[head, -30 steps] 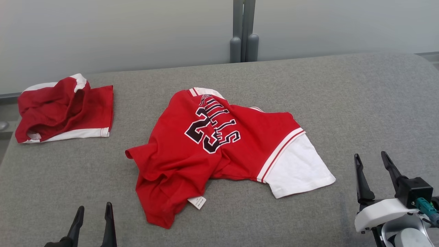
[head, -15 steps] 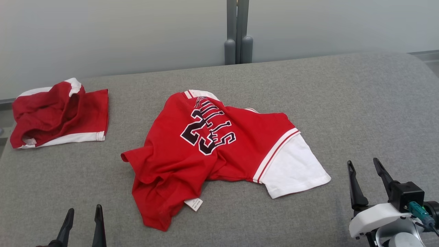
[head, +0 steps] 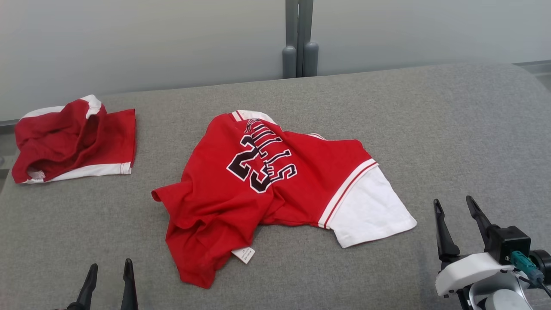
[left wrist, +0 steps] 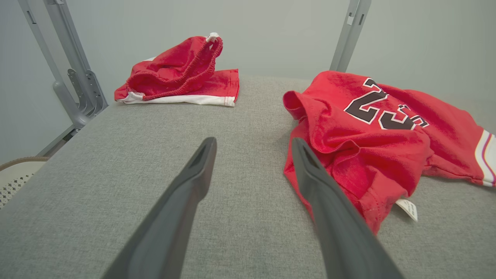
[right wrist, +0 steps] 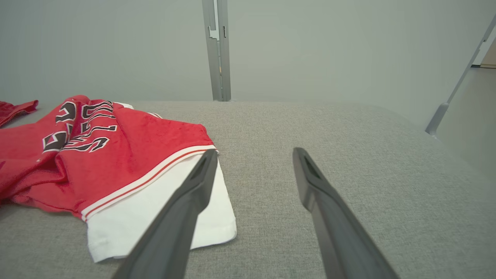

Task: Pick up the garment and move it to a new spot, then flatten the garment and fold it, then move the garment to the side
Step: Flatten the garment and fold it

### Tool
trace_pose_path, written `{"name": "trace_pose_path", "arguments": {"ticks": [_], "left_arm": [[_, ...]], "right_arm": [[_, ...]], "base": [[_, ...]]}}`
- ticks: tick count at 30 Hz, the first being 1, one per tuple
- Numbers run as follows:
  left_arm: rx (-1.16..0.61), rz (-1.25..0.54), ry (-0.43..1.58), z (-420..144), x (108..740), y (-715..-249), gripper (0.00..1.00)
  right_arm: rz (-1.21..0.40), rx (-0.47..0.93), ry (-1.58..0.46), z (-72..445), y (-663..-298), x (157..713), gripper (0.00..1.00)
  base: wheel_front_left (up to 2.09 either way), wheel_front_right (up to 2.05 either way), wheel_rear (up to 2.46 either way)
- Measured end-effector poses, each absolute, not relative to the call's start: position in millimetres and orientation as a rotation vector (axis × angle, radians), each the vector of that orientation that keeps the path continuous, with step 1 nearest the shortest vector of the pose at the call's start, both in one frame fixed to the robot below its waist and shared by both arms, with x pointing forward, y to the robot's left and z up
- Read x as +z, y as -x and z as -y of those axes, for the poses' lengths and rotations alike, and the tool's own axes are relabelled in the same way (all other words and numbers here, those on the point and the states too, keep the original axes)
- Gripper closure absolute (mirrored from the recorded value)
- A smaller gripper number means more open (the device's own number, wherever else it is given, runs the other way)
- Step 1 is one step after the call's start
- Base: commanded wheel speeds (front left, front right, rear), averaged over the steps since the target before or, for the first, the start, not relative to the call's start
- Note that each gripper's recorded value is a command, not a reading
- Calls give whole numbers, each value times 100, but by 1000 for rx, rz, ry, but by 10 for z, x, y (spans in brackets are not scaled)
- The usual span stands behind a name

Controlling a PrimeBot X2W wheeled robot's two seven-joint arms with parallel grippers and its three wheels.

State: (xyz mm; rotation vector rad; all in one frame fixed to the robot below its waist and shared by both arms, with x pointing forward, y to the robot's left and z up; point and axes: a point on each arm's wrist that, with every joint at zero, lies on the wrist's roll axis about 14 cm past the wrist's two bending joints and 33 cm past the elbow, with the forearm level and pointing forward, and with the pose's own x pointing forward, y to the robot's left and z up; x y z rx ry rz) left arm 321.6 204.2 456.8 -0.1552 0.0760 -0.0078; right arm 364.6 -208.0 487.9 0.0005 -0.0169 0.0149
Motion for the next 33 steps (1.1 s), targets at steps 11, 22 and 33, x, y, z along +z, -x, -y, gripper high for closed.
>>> {"name": "trace_pose_path", "arguments": {"ticks": [11,22,33], "left_arm": [[-128,-234,228,-1566,4382,-3272,0],[-255,-469,331,-1040,4347,-3160,0],[-233,-614,336,-1022,3976,-3271,0]], "right_arm": [[-12,58,4,1971,-3921,4933,0],[-418,126,105,2015,-3953,4375,0],[-581,168,127,1954,-4072,4004,0]], "base": [[0,0,0],[0,0,0],[0,0,0]]}}
